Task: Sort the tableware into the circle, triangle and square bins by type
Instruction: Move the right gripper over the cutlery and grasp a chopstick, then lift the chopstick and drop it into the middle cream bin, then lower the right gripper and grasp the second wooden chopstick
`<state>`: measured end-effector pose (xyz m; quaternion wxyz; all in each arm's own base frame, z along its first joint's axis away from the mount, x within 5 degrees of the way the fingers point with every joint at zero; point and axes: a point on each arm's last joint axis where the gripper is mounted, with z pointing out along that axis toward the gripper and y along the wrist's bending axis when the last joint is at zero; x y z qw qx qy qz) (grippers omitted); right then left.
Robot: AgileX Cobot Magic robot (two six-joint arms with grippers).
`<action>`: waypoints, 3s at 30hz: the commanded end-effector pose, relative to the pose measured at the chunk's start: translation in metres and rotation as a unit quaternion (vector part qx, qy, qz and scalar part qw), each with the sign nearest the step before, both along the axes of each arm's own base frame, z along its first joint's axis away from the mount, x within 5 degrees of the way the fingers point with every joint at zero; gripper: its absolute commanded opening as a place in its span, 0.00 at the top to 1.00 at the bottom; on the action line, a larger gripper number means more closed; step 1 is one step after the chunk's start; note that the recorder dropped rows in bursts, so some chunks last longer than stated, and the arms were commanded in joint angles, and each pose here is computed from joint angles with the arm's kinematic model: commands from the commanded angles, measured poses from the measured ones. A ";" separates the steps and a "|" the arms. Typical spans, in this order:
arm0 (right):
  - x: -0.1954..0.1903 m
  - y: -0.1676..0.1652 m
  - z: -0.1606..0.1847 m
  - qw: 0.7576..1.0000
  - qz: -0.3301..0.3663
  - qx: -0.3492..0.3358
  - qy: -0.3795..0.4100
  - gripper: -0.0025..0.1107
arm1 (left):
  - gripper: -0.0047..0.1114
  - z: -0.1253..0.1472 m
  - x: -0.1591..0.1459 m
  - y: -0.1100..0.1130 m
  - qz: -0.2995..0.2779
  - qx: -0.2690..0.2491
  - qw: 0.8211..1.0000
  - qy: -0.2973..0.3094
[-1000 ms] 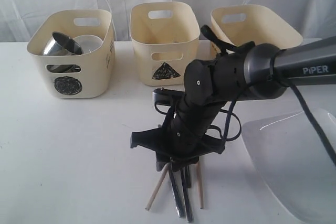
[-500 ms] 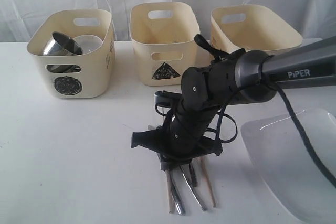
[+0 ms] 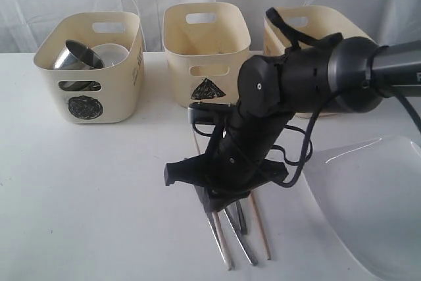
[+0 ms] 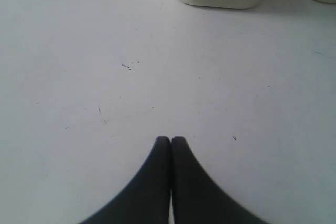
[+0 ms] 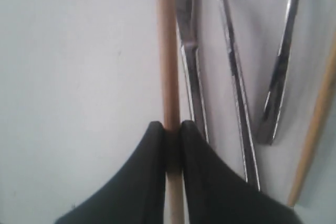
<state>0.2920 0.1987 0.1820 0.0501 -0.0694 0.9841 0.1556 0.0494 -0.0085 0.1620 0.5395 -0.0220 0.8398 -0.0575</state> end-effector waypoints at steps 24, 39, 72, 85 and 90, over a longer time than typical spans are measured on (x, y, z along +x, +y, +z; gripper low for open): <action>0.113 -0.106 0.176 0.899 -0.041 0.101 -0.424 0.98 | 0.96 0.000 0.000 0.000 -0.003 -0.002 1.000 -0.002; 0.197 -0.103 0.089 0.852 -0.160 0.055 -0.495 0.83 | 0.96 0.000 0.000 0.000 -0.003 -0.002 1.000 -0.002; 0.118 -0.087 0.112 0.963 0.071 0.009 -0.260 0.98 | 0.96 0.000 0.000 0.000 -0.003 -0.002 1.000 -0.002; 0.019 -0.035 0.005 0.995 0.094 0.025 -0.024 0.98 | 0.96 0.000 0.000 0.000 -0.003 -0.002 1.000 -0.002; 0.025 -0.038 0.003 0.991 0.114 -0.025 -0.070 0.98 | 0.96 0.000 0.000 0.000 -0.003 -0.002 1.000 -0.002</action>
